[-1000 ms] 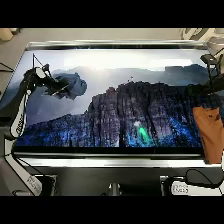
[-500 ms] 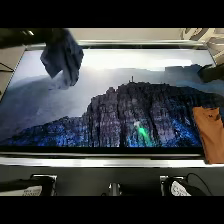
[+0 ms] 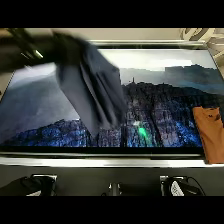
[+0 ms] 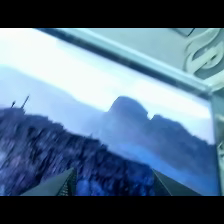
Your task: Fold the shirts.
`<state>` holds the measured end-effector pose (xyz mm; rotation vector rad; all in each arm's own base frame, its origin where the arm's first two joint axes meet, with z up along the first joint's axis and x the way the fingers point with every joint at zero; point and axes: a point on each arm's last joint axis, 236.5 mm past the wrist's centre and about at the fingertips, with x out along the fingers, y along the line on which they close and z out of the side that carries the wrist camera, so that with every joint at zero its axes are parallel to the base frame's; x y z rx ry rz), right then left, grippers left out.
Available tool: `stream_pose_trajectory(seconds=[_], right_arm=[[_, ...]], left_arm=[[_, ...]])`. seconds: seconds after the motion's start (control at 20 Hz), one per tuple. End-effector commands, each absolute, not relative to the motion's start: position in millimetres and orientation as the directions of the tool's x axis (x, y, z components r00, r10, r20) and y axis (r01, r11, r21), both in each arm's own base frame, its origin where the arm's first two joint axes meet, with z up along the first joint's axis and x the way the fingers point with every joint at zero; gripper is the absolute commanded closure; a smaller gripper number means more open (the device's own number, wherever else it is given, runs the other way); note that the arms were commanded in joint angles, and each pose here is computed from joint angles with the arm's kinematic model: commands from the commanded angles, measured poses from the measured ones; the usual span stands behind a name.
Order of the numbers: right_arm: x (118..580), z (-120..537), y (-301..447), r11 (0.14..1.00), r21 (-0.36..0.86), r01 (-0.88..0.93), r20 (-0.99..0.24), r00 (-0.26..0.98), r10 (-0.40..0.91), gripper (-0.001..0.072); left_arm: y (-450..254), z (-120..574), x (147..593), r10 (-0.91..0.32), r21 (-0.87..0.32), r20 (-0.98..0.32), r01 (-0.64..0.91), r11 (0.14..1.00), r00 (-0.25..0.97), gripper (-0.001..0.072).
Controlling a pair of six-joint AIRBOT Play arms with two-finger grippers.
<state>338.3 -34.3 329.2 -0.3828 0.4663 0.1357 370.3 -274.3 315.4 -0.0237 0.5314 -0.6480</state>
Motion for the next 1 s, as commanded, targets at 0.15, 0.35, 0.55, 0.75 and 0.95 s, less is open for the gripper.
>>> stream_pose_trajectory(seconds=[0.15, 0.35, 0.55, 0.75, 0.95], right_arm=[[346, 146, 9, 0.891, 0.126, -0.435, -0.823, 0.456, 0.339, 0.0134], [312, -2, 100, 0.769, 0.396, -0.502, -0.876, 0.045, 0.481, 0.0008], [308, -67, 174, 0.695, 0.525, -0.491, -0.825, -0.094, 0.557, 0.0009], [315, -84, 220, 0.658, 0.569, -0.493, -0.783, -0.081, 0.616, 0.001], [322, -92, 241, 0.664, 0.52, -0.537, -0.799, -0.029, 0.601, 0.017]], left_arm=[[-222, 91, 347, -0.254, -0.058, -0.867, 0.419, 0.906, 0.429, 0.0679], [-209, 55, 329, -0.197, -0.035, -0.915, 0.417, 0.908, 0.352, 0.0679], [-205, 61, 331, -0.192, -0.024, -0.909, 0.416, 0.909, 0.369, 0.0679], [-206, 67, 329, -0.204, -0.032, -0.902, 0.413, 0.91, 0.38, 0.0679], [-205, 74, 329, -0.213, -0.034, -0.894, 0.414, 0.909, 0.394, 0.0679]])
